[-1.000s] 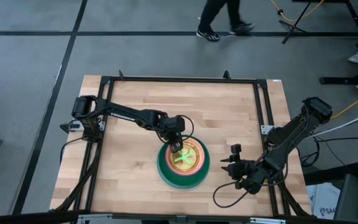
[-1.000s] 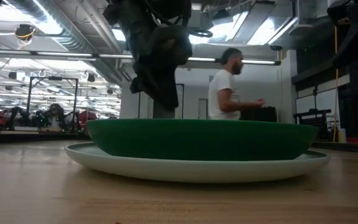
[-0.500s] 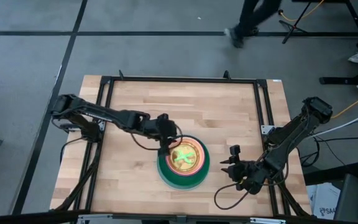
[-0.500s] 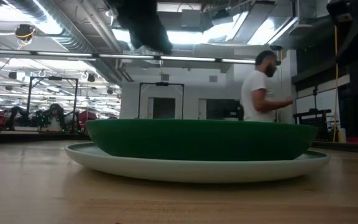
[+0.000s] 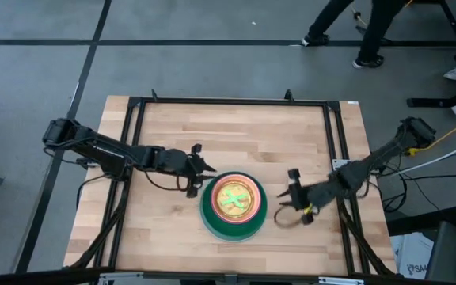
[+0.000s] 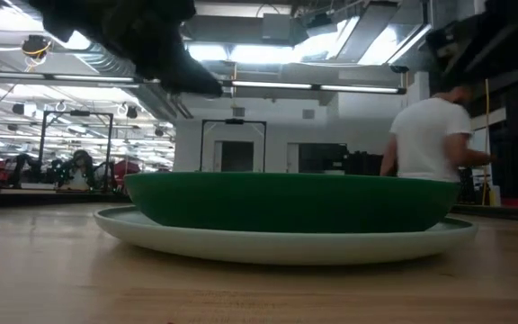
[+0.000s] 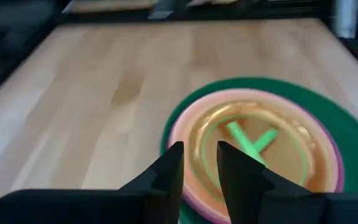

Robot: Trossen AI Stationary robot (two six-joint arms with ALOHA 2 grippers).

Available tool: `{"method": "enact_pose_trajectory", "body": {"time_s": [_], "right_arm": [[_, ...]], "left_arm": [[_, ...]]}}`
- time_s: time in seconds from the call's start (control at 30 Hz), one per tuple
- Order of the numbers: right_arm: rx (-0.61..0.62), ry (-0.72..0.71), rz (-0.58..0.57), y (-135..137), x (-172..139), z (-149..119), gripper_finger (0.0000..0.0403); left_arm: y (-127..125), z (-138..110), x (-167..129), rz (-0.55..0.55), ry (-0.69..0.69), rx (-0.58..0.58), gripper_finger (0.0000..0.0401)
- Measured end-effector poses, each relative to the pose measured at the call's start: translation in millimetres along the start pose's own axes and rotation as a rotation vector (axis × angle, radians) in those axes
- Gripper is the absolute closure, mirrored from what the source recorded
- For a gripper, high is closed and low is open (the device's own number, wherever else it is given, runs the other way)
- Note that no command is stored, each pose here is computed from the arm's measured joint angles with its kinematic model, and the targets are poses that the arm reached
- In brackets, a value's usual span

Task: Stack plastic plates
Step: Return to Home Position

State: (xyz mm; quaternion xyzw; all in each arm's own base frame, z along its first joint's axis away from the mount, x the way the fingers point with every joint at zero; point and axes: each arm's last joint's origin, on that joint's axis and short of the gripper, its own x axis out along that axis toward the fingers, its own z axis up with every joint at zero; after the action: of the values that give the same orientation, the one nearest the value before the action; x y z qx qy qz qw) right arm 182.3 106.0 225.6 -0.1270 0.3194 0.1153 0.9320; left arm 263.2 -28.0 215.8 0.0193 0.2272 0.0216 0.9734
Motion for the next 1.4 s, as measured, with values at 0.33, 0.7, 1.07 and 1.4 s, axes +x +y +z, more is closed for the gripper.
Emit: {"method": "enact_pose_trajectory", "body": {"time_s": [0.33,0.7,1.07,1.4], "right_arm": [[0.124,-0.240,-0.003,-57.7,-29.6,-37.8,0.0399],[0.150,-0.493,-0.044,-72.4,-56.6,-67.7,0.0401],[0.145,-0.657,-0.151,-74.7,-70.7,-82.5,0.0402],[0.146,-0.732,-0.195,-70.2,-64.3,-100.4,0.0402]], "left_arm": [[0.8,-2.6,-4.4,0.009,0.029,-0.005,0.0312],[21.1,-20.1,-49.8,-0.037,-0.149,-0.038,0.0312],[39.6,-57.1,-98.2,0.002,-0.373,-0.109,0.0312],[38.4,-88.0,-116.5,0.006,-0.492,-0.122,0.0312]]}}
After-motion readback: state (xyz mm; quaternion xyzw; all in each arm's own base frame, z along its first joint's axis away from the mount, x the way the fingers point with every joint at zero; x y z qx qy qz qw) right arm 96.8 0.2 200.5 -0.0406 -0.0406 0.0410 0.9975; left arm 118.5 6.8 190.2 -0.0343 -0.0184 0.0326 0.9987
